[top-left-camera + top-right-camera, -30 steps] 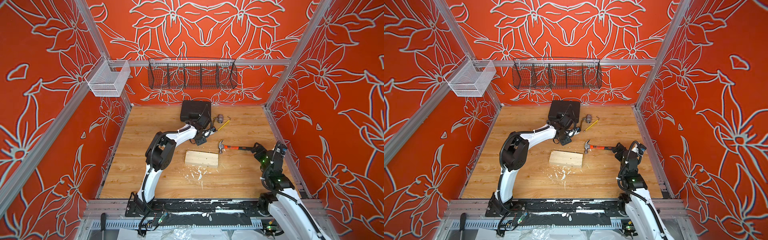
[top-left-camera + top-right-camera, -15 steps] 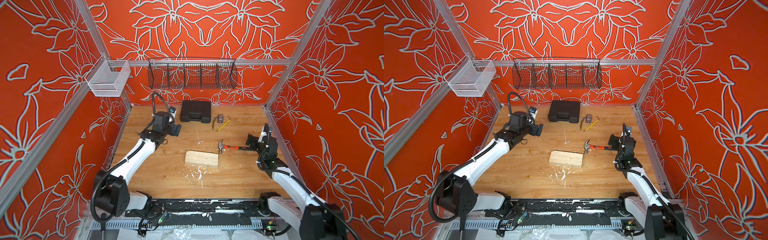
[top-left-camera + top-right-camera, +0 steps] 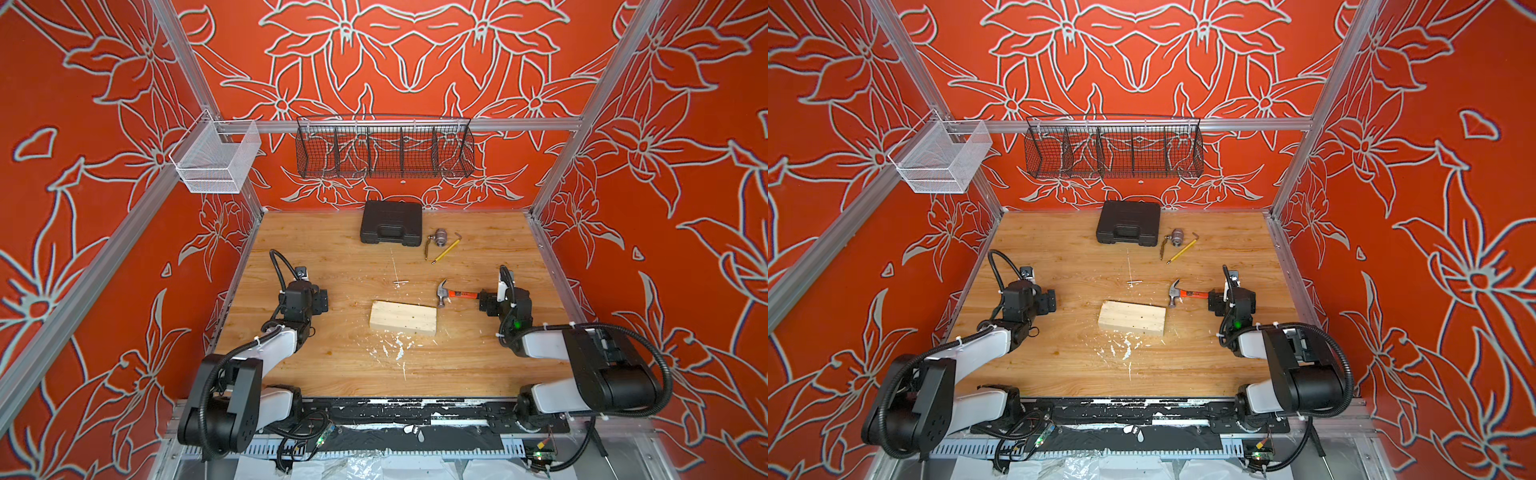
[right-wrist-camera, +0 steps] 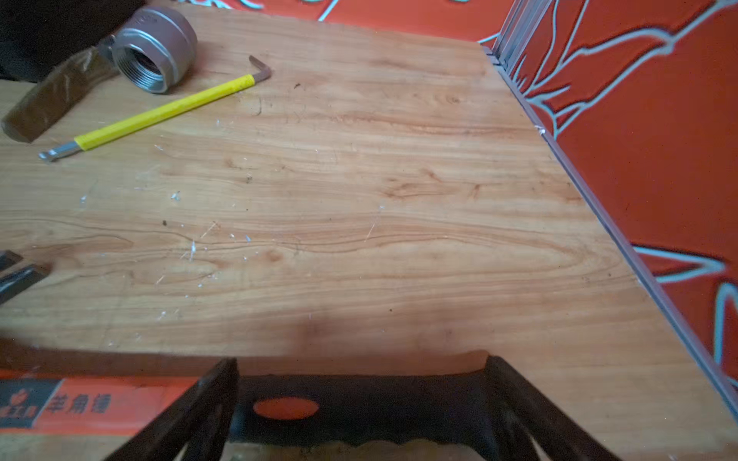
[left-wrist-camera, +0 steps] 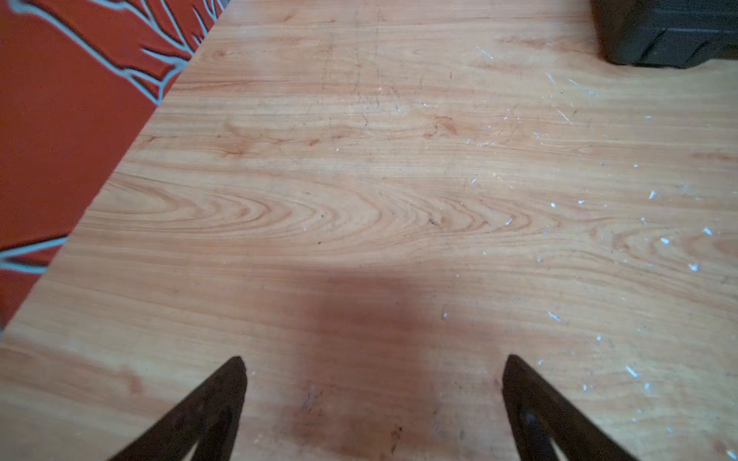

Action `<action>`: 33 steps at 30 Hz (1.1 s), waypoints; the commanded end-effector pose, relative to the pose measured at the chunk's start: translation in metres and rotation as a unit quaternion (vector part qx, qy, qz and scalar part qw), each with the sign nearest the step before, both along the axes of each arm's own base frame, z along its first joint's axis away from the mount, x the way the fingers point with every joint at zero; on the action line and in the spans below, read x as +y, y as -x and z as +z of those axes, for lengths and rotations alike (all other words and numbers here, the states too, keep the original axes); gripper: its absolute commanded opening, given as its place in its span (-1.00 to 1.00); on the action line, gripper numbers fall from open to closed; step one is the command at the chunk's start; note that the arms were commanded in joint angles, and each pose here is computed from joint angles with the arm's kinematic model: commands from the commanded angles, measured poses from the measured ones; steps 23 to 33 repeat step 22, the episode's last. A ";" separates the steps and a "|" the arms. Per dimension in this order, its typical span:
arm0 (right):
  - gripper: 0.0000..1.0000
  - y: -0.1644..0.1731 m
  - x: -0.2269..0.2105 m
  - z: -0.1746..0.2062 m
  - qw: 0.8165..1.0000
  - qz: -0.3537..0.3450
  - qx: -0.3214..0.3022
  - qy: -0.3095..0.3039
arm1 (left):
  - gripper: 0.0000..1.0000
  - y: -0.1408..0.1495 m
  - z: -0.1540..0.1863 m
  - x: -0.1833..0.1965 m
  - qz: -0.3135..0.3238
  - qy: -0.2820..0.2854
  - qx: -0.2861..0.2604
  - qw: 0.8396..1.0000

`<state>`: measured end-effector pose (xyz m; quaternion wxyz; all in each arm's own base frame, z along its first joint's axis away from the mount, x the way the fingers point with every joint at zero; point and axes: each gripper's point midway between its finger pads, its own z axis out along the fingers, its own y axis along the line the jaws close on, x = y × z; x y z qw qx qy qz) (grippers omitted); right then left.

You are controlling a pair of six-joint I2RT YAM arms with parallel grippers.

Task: Use a claw hammer to pull out a nail
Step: Reset both arms

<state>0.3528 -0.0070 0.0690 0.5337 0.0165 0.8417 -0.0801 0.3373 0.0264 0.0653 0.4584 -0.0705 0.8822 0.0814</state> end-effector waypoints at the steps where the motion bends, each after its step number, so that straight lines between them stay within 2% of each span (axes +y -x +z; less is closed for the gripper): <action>1: 0.95 -0.014 0.004 0.031 0.998 0.010 -0.057 0.010 | 0.95 -0.026 0.020 -0.008 -0.021 0.024 -0.044 0.999; 7: 0.95 -0.015 0.001 0.026 0.999 0.000 -0.036 0.005 | 0.94 -0.027 0.020 -0.002 -0.014 0.036 -0.048 0.998; 33: 0.95 -0.019 -0.001 0.025 1.000 0.003 -0.030 -0.007 | 0.94 -0.027 0.019 -0.004 -0.021 0.042 -0.045 0.998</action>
